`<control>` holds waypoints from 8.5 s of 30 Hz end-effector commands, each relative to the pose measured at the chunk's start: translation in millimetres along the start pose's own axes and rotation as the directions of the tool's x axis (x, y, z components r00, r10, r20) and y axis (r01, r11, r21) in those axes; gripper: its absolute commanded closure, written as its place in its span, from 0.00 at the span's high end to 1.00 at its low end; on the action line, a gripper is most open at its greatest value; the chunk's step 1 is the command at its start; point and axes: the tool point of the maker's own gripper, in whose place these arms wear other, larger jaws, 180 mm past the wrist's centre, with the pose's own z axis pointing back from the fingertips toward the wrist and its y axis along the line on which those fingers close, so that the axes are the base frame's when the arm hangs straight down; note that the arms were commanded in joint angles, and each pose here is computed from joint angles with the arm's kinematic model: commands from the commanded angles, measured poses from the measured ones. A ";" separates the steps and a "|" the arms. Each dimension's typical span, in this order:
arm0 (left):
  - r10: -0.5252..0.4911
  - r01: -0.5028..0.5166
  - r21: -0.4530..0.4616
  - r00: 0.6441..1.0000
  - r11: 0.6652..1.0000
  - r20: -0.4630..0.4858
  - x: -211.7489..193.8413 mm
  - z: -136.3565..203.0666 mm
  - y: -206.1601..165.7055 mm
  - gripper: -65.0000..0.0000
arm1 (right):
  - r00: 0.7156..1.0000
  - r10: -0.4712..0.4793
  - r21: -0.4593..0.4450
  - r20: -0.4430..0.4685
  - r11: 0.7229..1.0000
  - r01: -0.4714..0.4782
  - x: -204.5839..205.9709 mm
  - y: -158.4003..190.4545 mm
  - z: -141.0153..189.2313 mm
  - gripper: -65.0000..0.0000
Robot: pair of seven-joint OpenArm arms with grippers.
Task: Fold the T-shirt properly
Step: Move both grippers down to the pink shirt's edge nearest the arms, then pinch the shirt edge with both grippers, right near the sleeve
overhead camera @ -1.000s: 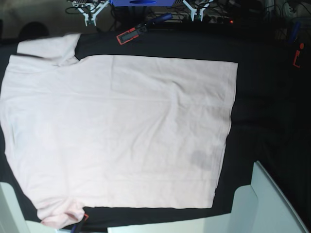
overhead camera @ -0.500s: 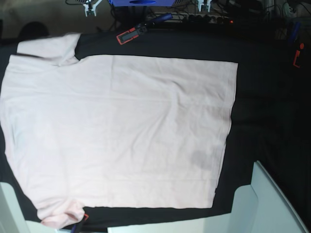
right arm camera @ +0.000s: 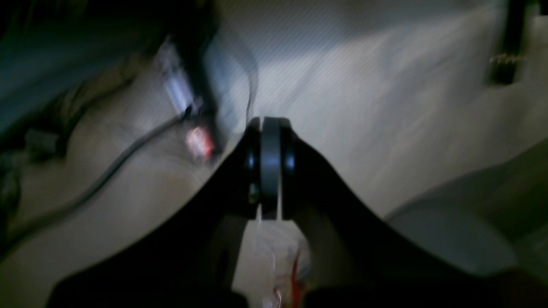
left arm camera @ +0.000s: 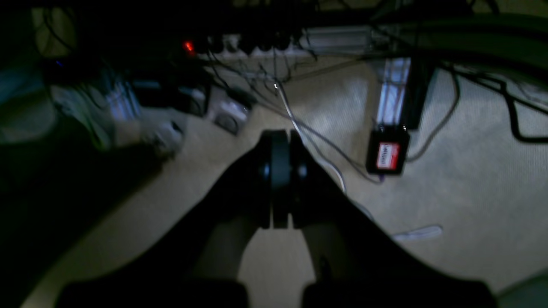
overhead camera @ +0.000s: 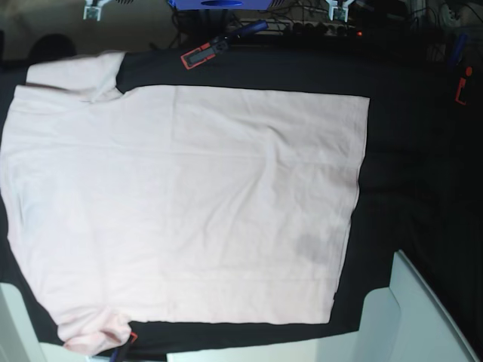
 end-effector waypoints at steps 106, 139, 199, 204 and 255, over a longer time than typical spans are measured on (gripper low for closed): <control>-0.005 -0.191 0.256 0.792 0.948 0.610 239.9 81.5 132.4 0.00 | 0.940 -0.323 0.384 0.109 0.886 0.260 201.7 -71.5 57.8 0.49; 0.230 -0.227 -0.075 0.799 0.971 0.556 221.5 50.1 61.0 0.50 | 0.950 -0.293 0.399 0.110 0.888 0.228 205.2 -61.7 56.4 0.00; 0.504 -0.364 -0.356 0.706 0.861 0.497 224.3 83.6 55.4 0.74 | 0.973 -0.212 0.441 0.093 0.885 0.150 202.9 -38.0 47.7 0.00; 0.509 -0.394 -0.326 0.721 0.859 0.470 212.2 68.1 62.1 0.74 | 0.973 -0.212 0.441 0.093 0.885 0.150 202.9 -38.0 47.7 0.00; 0.548 -0.407 -0.372 0.684 0.834 0.481 241.5 58.8 44.8 0.00 | 0.973 -0.211 0.442 0.093 0.885 0.149 203.0 -37.5 47.7 0.00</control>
